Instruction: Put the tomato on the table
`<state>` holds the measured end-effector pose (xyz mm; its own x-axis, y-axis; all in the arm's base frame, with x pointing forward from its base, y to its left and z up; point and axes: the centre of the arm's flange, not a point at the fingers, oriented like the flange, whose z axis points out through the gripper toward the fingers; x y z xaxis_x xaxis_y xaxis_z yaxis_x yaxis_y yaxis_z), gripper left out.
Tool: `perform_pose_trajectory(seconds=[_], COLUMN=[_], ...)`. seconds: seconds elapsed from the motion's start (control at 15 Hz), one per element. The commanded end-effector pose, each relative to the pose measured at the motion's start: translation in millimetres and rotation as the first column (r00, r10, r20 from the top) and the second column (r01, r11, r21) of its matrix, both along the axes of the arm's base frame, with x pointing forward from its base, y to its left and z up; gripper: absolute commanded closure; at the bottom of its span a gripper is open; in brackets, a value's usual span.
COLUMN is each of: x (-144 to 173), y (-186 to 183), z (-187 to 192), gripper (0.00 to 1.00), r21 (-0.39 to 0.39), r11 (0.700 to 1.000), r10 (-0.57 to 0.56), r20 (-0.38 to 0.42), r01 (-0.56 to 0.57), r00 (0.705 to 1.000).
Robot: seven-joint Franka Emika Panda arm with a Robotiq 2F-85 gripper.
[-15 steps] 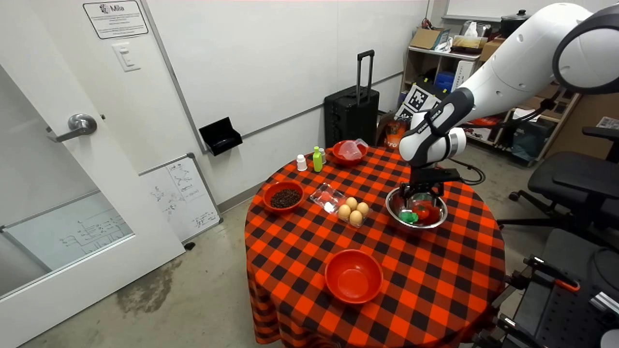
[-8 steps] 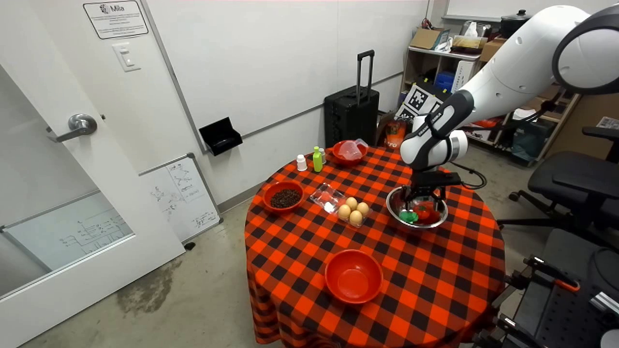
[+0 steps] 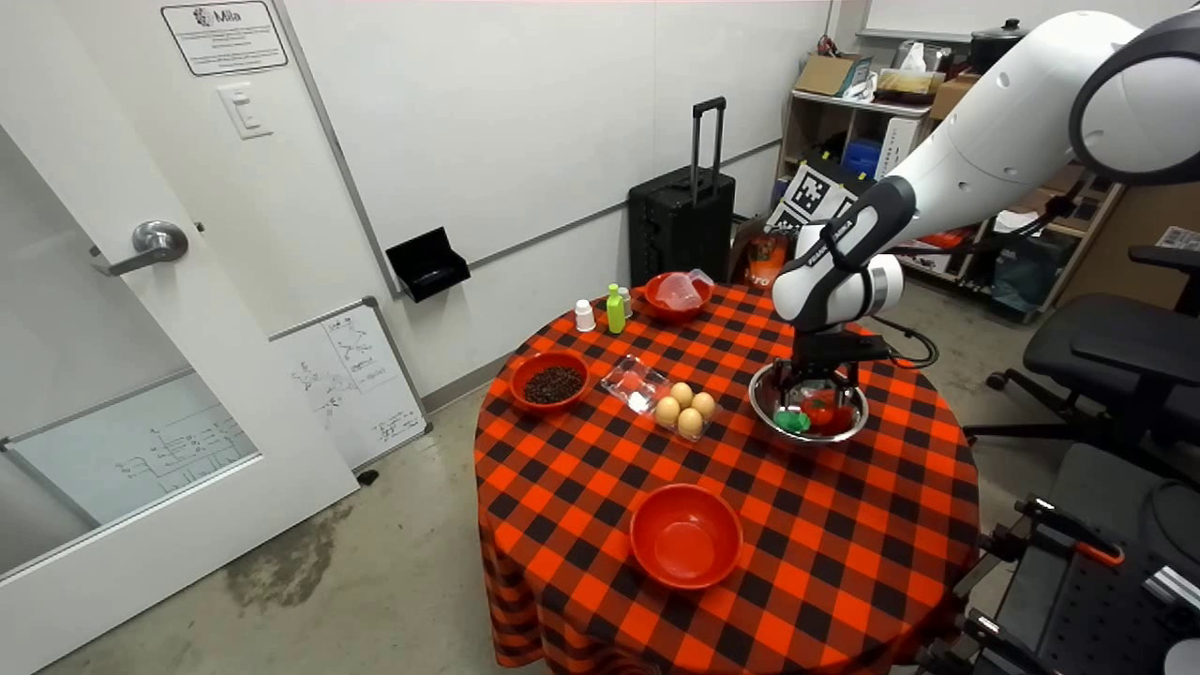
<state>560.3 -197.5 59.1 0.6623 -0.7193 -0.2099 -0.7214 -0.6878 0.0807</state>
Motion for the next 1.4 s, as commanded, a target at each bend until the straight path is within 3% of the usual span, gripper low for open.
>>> perform_pose_trajectory(seconds=[0.0, 0.33, 0.4, 0.47, 0.6, 0.93, 1.33], x=[-1, -6, -6, -7, -8, -8, -10], y=[6, 1, 0, -1, -3, -3, -2], z=[-2, -4, -5, -6, -6, -5, 16], gripper=[0.00, 0.00, 0.05, 0.26, 0.31, 0.63, 0.63], r21=[-0.010, -0.014, -0.014, -0.014, -0.012, -0.012, -0.009], r11=[1.000, 1.000, 0.999, 0.999, 0.999, 0.999, 1.000], r10=[-0.016, -0.028, -0.029, -0.032, -0.035, -0.036, -0.030], r20=[0.011, 0.000, -0.002, -0.002, -0.003, -0.002, 0.030], r01=[0.016, 0.028, 0.029, 0.032, 0.035, 0.036, 0.030], r00=[1.000, 1.000, 1.000, 0.999, 0.999, 0.999, 0.999])
